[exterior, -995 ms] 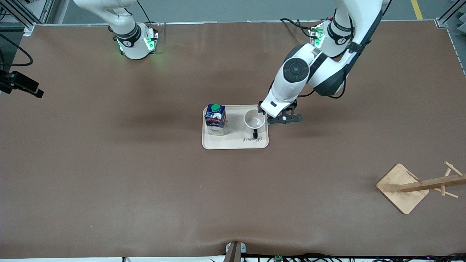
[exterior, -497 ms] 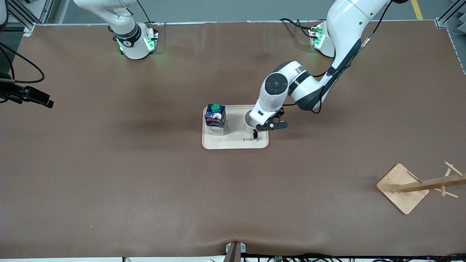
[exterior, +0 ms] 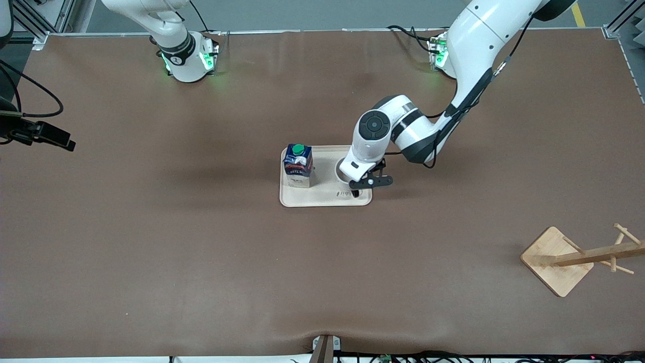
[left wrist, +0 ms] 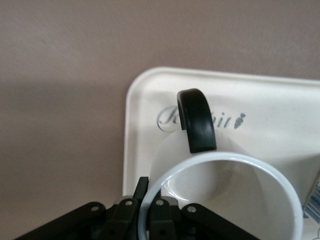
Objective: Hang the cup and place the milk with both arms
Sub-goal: 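Close the left gripper on the mug rim and lift it, then carry the mug toward the wooden stand while the right gripper reaches the carton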
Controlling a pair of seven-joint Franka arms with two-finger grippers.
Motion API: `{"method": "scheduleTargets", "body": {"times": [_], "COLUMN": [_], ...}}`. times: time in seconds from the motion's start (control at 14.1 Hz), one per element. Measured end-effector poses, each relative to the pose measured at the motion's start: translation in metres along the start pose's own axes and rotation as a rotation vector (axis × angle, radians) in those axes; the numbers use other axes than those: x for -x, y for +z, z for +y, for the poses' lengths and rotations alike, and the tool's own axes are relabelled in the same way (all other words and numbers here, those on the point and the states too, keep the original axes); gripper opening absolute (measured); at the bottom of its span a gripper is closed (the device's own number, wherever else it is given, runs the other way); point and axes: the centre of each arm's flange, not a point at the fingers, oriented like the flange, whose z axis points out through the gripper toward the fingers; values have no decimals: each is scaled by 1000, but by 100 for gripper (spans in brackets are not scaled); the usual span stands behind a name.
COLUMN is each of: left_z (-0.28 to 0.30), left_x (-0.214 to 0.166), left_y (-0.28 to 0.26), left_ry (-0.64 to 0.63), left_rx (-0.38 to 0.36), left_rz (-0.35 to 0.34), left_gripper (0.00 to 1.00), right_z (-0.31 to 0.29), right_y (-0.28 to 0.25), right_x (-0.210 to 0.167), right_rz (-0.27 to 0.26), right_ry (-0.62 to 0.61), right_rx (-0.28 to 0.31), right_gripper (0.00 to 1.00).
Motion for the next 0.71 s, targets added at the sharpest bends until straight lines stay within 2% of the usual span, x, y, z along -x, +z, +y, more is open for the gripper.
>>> {"method": "scheduleTargets", "body": {"times": [0.21, 0.36, 0.5, 0.71], "left_z": [-19, -43, -67, -112], "left_x": [-18, -31, -41, -64], "left_y": [-65, -110, -145, -185], "left_ry": [33, 49, 71, 133], "left_rx": [-40, -74, -121, -185], "left_rz": [63, 101, 109, 79], "left_gripper": [4, 4, 4, 4], "right_z": [-4, -8, -20, -70], "right_y": [3, 11, 37, 74], "right_x": [-1, -1, -3, -4], "right_rz": [-10, -34, -102, -215], "right_ry": [-6, -6, -12, 12], "right_rx": [-1, -37, -82, -135], "right_gripper": [100, 100, 100, 100]}}
